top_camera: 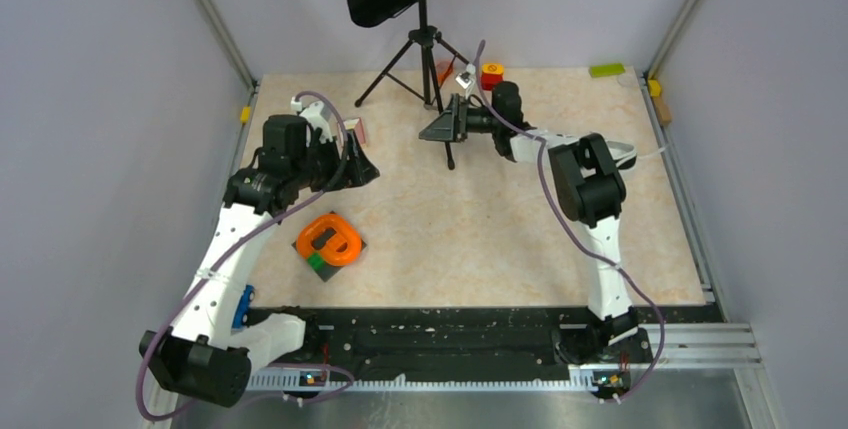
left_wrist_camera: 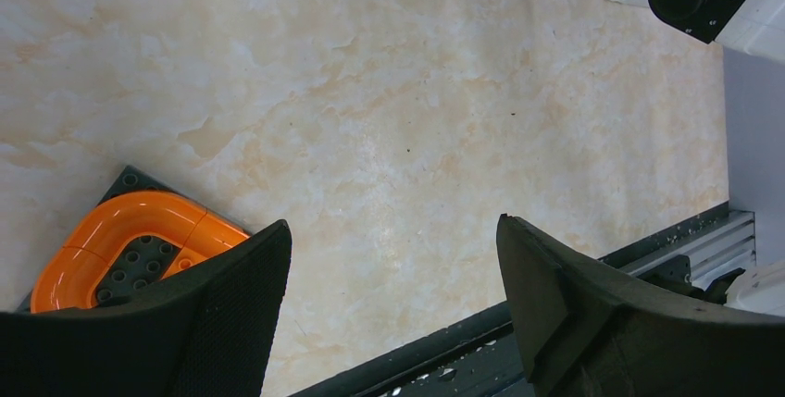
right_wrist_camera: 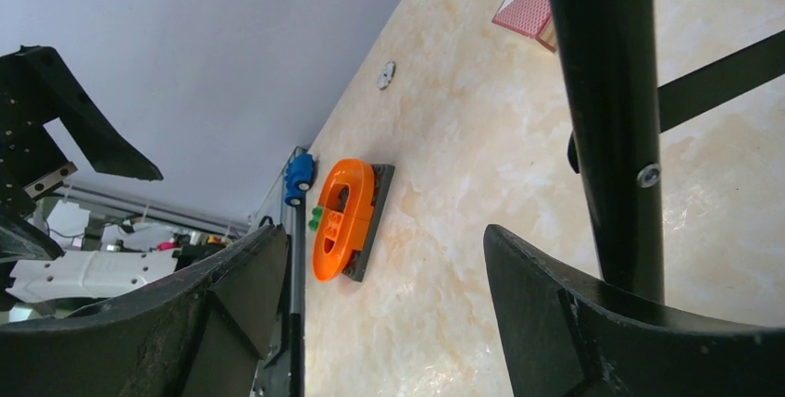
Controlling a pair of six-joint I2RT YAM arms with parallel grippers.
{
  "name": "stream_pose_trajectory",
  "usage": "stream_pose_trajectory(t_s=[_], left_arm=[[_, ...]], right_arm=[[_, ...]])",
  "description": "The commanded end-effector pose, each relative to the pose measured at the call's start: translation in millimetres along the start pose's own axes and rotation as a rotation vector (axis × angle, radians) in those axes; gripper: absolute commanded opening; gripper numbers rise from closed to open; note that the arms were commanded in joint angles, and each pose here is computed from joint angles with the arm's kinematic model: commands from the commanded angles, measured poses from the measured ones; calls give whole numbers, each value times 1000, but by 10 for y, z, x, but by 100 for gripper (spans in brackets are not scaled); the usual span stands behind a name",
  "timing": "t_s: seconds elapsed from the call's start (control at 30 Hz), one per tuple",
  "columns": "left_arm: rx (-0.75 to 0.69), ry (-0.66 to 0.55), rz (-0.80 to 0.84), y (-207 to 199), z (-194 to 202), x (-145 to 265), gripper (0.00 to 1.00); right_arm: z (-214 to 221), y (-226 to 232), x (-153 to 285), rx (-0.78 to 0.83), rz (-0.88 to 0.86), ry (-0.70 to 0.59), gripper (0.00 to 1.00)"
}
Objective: Tie the shoes
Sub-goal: Move the distractor to the center of the board.
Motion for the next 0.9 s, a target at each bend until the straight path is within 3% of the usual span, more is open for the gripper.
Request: stream_pose_trajectory(t_s=[0.0,0.17,0.3,0.63,0.87], left_arm=[[-33,-64,14,-57,-103,127,85],[-45,-88,24,-80,-134,165,85],[-38,-82,75,-140,-115,177,84],[-60,-17,126,-294,284,27,83],[-73,48,173,-373,460,-114,83]], right_arm=[[-182,389,17,111,-8,-14,80],[-333,811,464,237,234,-43,82],[-378,873,1094,237,556,-138,83],[-299,618,3180,-66,1446,-533,85],[-326,320,3764,-234,1649,-495,85]])
Point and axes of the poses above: each gripper's point midway between its finger pads, its own x axis back along the fingers, its own y axis along the line the jaws close on, z = x × y, the point moved 7 cm from there along x, back along the fingers, and after that the axes turned 2 degrees about -x, right-handed, at the moved point
